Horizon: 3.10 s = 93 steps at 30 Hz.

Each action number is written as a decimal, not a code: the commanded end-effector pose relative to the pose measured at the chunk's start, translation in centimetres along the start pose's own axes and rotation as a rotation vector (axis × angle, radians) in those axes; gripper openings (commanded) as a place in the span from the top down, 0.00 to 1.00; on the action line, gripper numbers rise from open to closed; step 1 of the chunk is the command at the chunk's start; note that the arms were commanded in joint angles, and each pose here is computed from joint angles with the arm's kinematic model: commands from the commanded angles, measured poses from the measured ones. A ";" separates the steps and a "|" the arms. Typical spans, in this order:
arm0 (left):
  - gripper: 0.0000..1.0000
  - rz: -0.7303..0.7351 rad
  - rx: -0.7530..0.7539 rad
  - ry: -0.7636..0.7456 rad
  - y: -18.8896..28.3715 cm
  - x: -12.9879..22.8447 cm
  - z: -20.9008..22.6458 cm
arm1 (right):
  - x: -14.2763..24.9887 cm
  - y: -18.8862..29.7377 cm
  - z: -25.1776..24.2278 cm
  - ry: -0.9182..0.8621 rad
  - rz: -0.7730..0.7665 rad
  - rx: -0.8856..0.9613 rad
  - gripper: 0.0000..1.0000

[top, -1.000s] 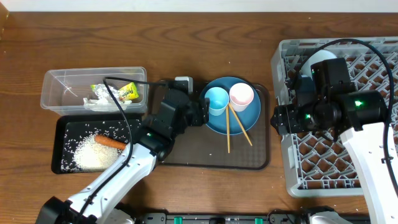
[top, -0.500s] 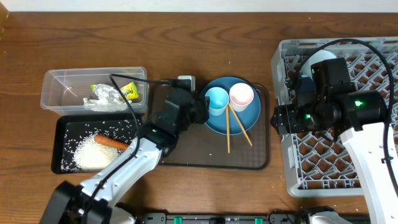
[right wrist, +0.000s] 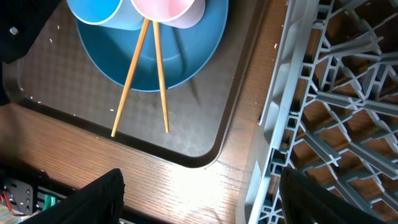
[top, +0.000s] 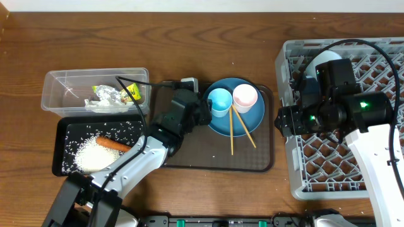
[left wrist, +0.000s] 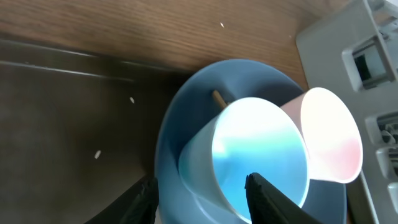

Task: Sort waste into correct bins and load items into the dishwasher rack
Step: 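Grasp the light-blue cup on the blue plate with the left gripper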

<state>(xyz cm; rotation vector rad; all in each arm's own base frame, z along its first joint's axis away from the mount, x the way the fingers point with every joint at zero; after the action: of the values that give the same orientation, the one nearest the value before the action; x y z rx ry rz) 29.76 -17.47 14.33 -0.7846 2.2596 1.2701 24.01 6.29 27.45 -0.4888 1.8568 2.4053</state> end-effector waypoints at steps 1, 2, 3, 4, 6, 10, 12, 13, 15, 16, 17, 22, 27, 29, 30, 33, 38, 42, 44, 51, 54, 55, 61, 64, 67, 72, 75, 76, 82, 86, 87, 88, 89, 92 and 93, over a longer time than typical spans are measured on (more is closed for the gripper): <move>0.51 0.038 0.046 0.023 -0.1 0.3 -0.5 | 0.0 -0.1 0.2 0.004 0.003 0.004 0.21; 0.51 0.042 0.046 0.021 -0.1 0.4 -0.6 | 0.0 -0.1 0.2 0.004 0.003 0.004 0.21; 0.51 0.043 0.047 0.019 -0.1 0.5 -0.7 | 0.0 -0.1 0.2 0.004 0.003 0.003 0.21; 0.51 0.046 0.048 0.018 -0.2 0.6 -0.7 | 0.0 -0.1 0.2 0.004 0.003 0.003 0.21; 0.51 0.053 0.050 0.012 -0.3 0.8 -0.9 | 0.0 -0.1 0.2 0.004 0.003 0.003 0.21; 0.51 0.055 0.051 0.008 -0.4 1.0 -1.0 | 0.1 -0.1 0.2 0.003 0.004 0.003 0.21; 0.51 0.053 0.042 0.008 -0.4 1.0 -0.9 | 0.1 -0.1 0.2 0.003 0.004 0.003 0.21; 0.52 0.049 0.031 0.009 -0.4 1.0 -0.8 | 0.1 -0.1 0.2 0.003 0.004 0.003 0.21; 0.55 0.053 0.020 0.009 -0.6 1.1 -0.6 | 0.1 -0.1 0.2 0.003 0.004 0.003 0.20; 0.55 0.054 0.020 0.009 -0.7 1.2 -0.6 | 0.1 -0.1 0.2 0.003 0.004 0.003 0.20; 0.55 0.054 0.020 0.009 -0.8 1.2 -0.6 | 0.1 -0.1 0.2 0.003 0.004 0.003 0.20; 0.55 0.055 0.019 0.009 -1.1 1.3 -0.5 | 0.1 -0.1 0.2 0.003 0.004 0.003 0.20; 0.59 0.056 0.018 0.009 -1.2 1.3 -0.4 | 0.1 -0.1 0.2 0.003 0.004 0.003 0.20; 0.62 0.053 0.020 0.009 -1.2 1.3 -0.5 | 0.1 -0.1 0.2 0.003 0.004 0.003 0.20; 0.64 0.051 0.022 0.009 -1.2 1.2 -0.5 | 0.1 -0.1 0.2 0.003 0.004 0.003 0.20; 0.71 0.045 0.027 0.008 -1.2 1.2 -0.6 | 0.1 -0.1 0.2 0.003 0.005 0.003 0.20; 0.72 0.042 0.028 0.008 -1.2 1.1 -0.6 | 0.1 -0.1 0.2 0.003 0.007 0.003 0.20; 0.74 0.045 0.026 0.008 -1.2 1.2 -0.6 | 0.1 -0.1 0.2 0.003 0.007 0.004 0.19; 0.74 0.052 0.021 0.008 -1.2 1.3 -0.5 | 0.1 -0.1 0.2 0.003 0.008 0.004 0.19; 0.74 0.040 -0.056 0.012 -1.2 1.4 0.4 | 0.1 -0.1 0.2 0.002 0.009 0.004 0.19; 0.74 0.037 -0.064 0.012 -1.2 1.4 0.5 | 0.2 -0.1 0.2 0.002 0.012 0.004 0.19; 0.74 0.037 -0.064 0.012 -1.2 1.4 0.5 | 0.2 -0.1 0.2 0.001 0.013 0.004 0.19; 0.81 0.037 -0.064 0.012 -1.2 1.4 0.5 | 0.3 -0.1 0.2 0.001 0.016 0.004 0.19; 0.85 0.037 -0.064 0.012 -1.2 1.4 0.5 | 0.3 -0.1 0.2 0.000 0.018 0.004 0.19; 0.89 0.036 -0.065 0.013 -1.2 1.3 0.5 | 0.3 -0.1 0.2 0.000 0.018 0.004 0.19; 0.94 0.030 -0.074 0.022 -1.2 1.1 0.9 | 0.3 -0.1 0.2 0.000 0.019 0.004 0.19; 0.94 0.026 -0.083 0.031 -1.1 0.8 1.3 | 0.3 -0.1 0.2 0.000 0.019 0.004 0.18; 0.94 0.022 -0.085 0.034 -1.1 0.6 1.4 | 0.3 -0.1 0.2 0.000 0.018 0.004 0.18; 0.94 -0.008 -0.071 0.056 -0.2 -0.6 1.7 | 0.3 -0.1 0.2 0.000 0.018 0.004 0.18; 0.94 0.024 0.043 0.058 0.8 -1.4 1.2 | 0.2 -0.1 0.2 0.001 0.015 0.004 0.18; 0.94 0.030 0.068 0.052 1.0 -1.5 1.1 | 0.2 -0.1 0.2 0.001 0.014 0.004 0.17; 0.94 0.038 0.101 0.043 1.3 -1.8 1.1 | 0.2 -0.1 0.2 0.001 0.014 0.004 0.17; 0.94 0.045 0.134 0.029 1.6 -2.0 1.0 | 0.2 -0.1 0.2 0.001 0.013 0.004 0.16; 0.94 0.066 0.234 0.005 2.5 -2.8 1.0 | 0.2 -0.1 0.2 0.001 0.013 0.004 0.16; 0.94 0.072 0.268 0.000 2.8 -3.0 1.0 | 0.2 -0.1 0.2 -0.002 0.013 0.004 0.16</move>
<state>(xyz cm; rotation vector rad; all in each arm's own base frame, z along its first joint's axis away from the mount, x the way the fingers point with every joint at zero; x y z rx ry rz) 30.61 -14.46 15.88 -0.7534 2.3749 1.1380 23.88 6.26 27.41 -0.4797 1.8624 2.4094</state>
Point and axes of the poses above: each gripper's point midway between its finger pads, its own y axis back along the fingers, its own z axis along the line the jaws close on, x = y × z, the point moved 8 cm from there along y, back along the fingers, and after that the axes turned 1 degree about y, right-handed, at the moved point
